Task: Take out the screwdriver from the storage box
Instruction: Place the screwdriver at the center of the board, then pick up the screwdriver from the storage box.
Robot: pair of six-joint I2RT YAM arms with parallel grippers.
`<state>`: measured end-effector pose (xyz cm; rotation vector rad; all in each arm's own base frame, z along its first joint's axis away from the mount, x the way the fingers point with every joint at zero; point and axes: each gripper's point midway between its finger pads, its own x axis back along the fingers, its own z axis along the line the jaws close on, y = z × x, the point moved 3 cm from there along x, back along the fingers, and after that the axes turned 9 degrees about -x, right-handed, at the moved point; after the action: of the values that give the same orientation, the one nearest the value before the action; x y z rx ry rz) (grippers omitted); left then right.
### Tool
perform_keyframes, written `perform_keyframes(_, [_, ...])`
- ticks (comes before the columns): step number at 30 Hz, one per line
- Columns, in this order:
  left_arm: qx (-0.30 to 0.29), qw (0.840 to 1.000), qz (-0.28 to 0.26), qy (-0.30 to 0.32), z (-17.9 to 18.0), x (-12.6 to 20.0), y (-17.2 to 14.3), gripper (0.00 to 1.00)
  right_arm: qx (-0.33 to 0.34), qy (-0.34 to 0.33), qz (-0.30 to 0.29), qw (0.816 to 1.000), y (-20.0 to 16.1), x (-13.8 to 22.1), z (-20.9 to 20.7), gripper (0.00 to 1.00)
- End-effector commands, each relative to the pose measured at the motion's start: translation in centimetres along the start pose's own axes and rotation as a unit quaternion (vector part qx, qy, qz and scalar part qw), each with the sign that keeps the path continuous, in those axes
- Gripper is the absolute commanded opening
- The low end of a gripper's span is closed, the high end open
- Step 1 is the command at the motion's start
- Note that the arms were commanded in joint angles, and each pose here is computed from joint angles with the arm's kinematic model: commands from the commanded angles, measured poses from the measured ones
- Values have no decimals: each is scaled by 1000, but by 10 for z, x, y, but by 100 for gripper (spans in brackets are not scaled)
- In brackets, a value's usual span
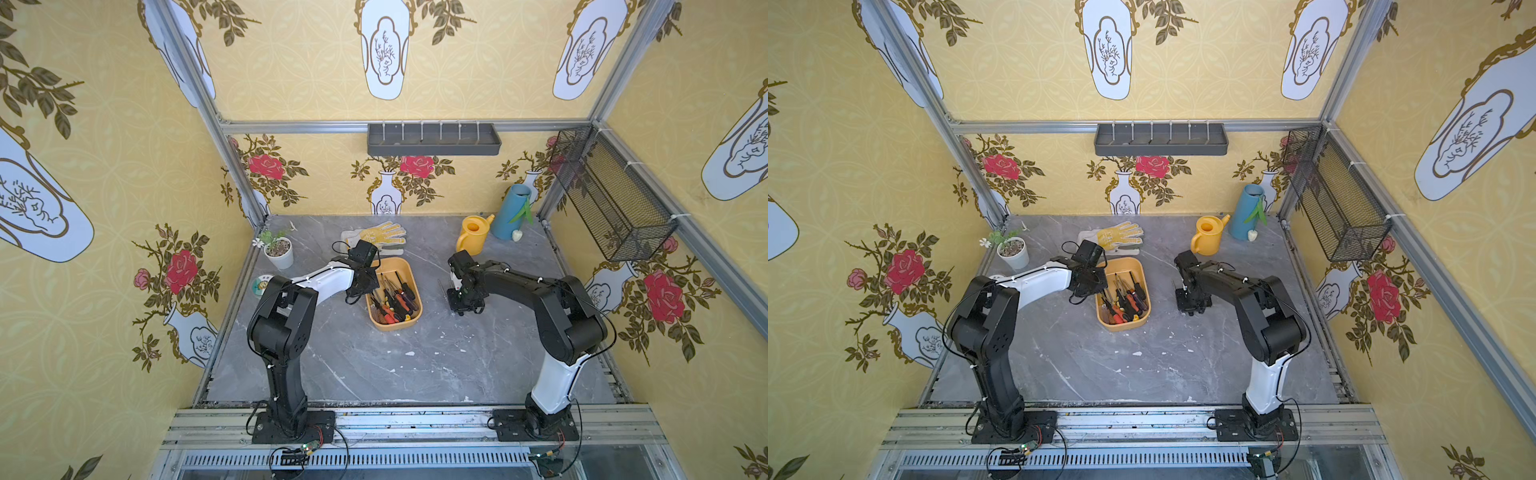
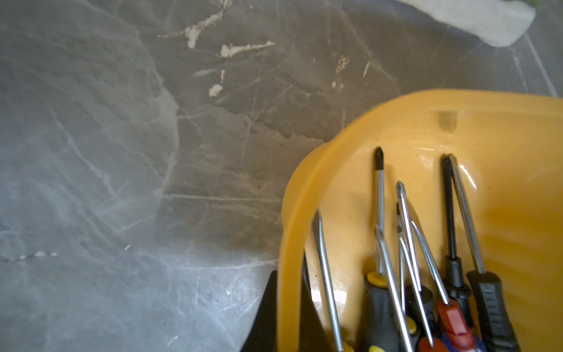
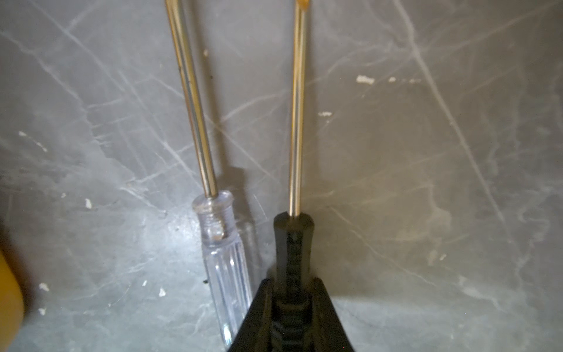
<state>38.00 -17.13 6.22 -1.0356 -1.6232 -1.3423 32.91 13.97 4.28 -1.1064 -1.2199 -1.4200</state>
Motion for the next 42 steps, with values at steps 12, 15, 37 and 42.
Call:
perform_keyframes(12, [-2,999,43,5,7,-6,-22,0,-3,-24,12,1000,-8,0,-2,35])
perform_keyframes(15, [-1,999,39,4,7,-5,-22,0,-3,-26,13,1000,-8,0,-2,36])
perform_keyframes(37, [6,999,41,-6,8,-5,-29,0,72,-6,-129,989,26,75,49,39])
perform_keyframes(42, [8,999,40,-8,9,-5,-31,0,110,20,-153,982,30,93,77,44])
